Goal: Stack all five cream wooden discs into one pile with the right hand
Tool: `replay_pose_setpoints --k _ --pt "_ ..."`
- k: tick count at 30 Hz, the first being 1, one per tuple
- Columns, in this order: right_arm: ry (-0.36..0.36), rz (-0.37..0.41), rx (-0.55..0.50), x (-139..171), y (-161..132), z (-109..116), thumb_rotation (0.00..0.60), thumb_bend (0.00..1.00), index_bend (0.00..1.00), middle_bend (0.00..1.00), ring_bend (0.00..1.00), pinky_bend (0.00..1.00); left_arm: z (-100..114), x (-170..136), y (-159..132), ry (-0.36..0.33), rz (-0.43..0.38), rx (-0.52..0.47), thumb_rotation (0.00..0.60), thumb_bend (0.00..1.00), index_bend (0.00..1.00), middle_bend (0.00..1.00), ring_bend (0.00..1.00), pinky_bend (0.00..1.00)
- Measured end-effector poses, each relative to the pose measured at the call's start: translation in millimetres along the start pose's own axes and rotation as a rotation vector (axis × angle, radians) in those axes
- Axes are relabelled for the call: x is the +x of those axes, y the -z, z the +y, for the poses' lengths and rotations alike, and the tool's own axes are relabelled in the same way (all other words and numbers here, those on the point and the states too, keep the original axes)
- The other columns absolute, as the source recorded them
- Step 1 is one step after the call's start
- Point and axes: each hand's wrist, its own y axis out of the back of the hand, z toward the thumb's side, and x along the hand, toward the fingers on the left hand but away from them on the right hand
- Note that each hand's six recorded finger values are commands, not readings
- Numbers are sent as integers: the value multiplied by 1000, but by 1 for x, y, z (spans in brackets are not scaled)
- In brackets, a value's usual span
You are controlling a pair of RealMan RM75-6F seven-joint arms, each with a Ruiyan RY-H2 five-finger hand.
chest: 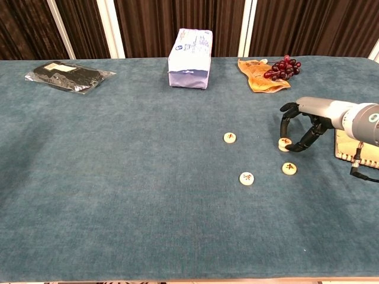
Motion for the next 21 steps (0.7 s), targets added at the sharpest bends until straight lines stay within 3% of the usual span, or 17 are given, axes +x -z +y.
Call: replay_pose_setpoints --k 21 --pt "0 2 0 2 0 0 600 407 453 0 0 0 0 0 0 1 0 1 600 467 150 0 0 0"
